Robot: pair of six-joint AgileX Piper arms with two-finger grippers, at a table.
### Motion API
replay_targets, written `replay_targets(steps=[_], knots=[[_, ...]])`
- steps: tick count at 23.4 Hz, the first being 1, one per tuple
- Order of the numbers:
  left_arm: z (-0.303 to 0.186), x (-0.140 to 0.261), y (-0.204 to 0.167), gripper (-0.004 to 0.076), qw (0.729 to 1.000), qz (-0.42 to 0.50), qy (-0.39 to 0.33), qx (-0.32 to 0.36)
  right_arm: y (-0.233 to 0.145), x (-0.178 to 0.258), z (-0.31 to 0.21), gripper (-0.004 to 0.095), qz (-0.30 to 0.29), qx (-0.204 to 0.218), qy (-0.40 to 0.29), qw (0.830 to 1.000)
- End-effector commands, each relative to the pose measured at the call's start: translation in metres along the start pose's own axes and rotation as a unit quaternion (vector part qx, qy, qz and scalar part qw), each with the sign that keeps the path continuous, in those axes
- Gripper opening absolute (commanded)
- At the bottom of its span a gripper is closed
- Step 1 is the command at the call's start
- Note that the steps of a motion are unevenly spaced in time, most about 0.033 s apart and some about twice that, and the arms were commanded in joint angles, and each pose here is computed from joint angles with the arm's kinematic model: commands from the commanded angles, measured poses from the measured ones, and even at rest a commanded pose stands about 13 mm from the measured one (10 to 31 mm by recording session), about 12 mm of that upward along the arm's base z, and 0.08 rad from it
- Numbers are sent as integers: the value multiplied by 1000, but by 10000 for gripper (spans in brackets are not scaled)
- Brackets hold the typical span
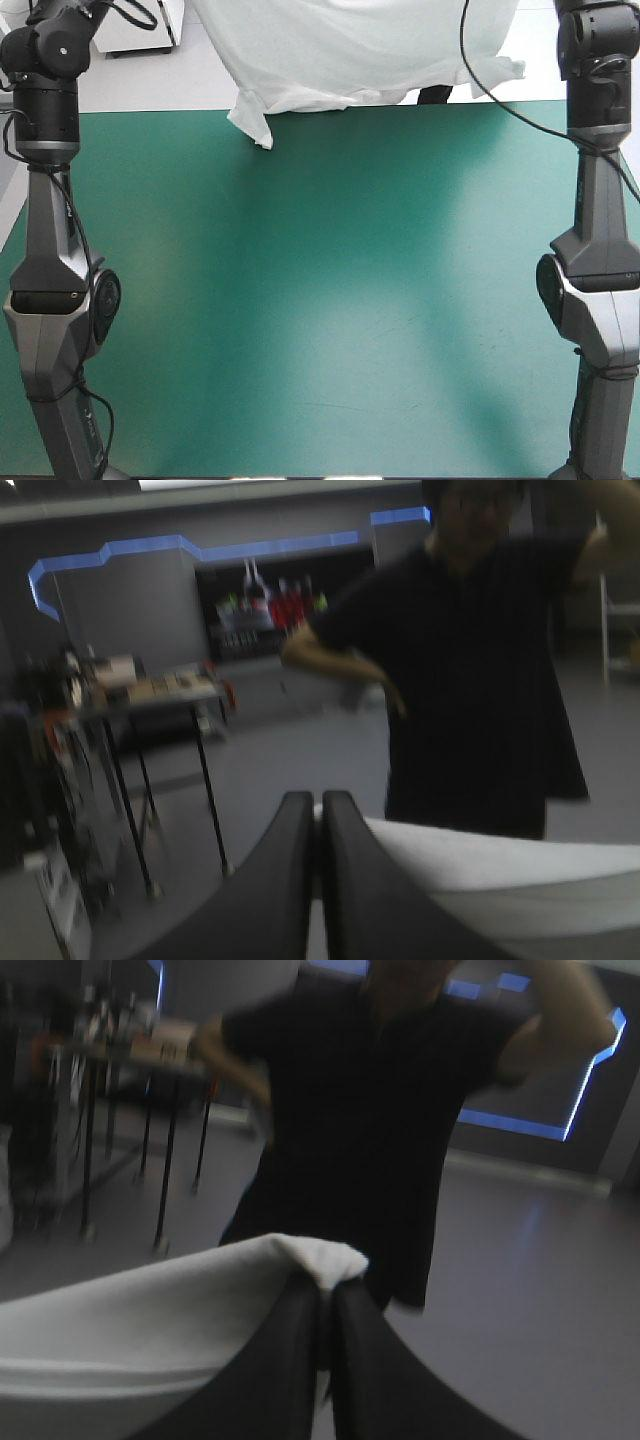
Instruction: Fold the cloth
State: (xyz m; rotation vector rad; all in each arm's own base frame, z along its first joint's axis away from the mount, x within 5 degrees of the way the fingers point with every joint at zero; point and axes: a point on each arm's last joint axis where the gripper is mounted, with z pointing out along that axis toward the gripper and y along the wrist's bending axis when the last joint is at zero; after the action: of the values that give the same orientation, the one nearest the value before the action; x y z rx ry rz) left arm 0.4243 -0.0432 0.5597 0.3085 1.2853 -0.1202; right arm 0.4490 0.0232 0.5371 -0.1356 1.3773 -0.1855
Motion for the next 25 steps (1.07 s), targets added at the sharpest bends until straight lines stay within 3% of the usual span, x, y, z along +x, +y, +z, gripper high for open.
replay_targets(steps=[1, 8, 12, 16, 25], knots=[[-15, 6, 0, -9, 993, -38, 103, 46, 0, 5, -10, -19, -5, -27, 84, 996], [-41, 16, -22, -9, 950, -81, 263, 146, 7, -8, -31, -19, 12, -62, 133, 989], [-57, 8, -19, -9, 940, -103, 304, 119, 13, 9, -42, -19, 40, -98, 250, 963], [-69, -3, -19, -9, 938, -109, 312, 104, 24, -3, -53, -19, 54, -137, 253, 956], [-119, 10, -36, -9, 896, -154, 402, 108, 23, 5, -97, -19, 53, -149, 356, 921]])
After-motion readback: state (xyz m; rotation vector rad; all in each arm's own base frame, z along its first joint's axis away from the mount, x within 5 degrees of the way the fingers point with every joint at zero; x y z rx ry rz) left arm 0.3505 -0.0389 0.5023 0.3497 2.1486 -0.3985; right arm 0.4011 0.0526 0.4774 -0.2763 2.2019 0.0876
